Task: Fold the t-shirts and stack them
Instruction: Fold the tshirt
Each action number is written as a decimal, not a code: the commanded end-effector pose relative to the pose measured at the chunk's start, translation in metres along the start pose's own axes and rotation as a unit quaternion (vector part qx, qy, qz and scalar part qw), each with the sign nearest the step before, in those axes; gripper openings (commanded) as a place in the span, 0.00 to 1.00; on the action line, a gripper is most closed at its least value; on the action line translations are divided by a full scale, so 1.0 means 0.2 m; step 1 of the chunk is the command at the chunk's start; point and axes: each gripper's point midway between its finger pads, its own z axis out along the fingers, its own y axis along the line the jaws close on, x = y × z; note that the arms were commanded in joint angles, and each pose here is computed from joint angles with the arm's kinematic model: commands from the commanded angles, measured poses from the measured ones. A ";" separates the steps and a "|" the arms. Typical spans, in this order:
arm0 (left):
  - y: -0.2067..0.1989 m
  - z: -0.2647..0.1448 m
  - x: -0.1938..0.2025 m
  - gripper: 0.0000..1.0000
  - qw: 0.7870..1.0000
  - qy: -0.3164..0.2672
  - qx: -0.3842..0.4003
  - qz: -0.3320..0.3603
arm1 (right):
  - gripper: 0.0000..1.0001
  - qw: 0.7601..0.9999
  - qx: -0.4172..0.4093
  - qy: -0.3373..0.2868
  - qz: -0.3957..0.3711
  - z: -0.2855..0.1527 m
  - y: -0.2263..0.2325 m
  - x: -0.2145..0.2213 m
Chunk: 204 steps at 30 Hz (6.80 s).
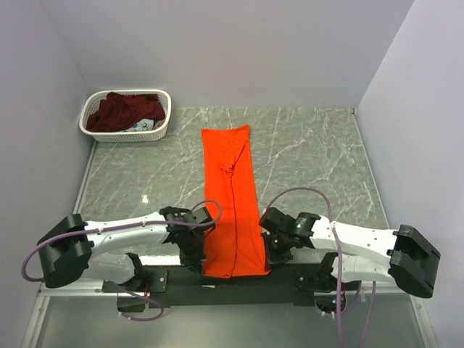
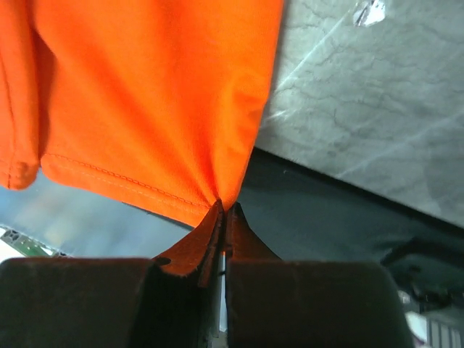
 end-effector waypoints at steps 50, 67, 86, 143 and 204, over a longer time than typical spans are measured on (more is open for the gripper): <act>-0.17 -0.47 -1.78 0.01 0.947 -0.321 -0.009 -0.011 | 0.00 0.964 0.119 -0.236 0.011 -0.36 0.00 -1.68; -0.10 -0.34 -1.88 0.18 0.939 -0.342 -0.031 -0.028 | 0.00 0.960 0.132 -0.247 0.030 -0.15 -0.09 -1.77; -0.20 -0.72 -1.56 0.55 0.903 -0.427 0.006 -0.044 | 0.29 0.942 0.005 -0.336 -0.023 -0.48 0.28 -1.71; -0.38 -0.50 -1.90 0.25 0.902 -0.409 0.139 0.007 | 0.28 0.940 -0.186 -0.287 -0.009 -0.21 0.18 -1.88; 0.08 -0.26 -1.04 0.38 0.940 -0.311 0.112 -0.079 | 0.28 0.921 -0.331 -0.204 0.016 -0.14 0.06 -1.10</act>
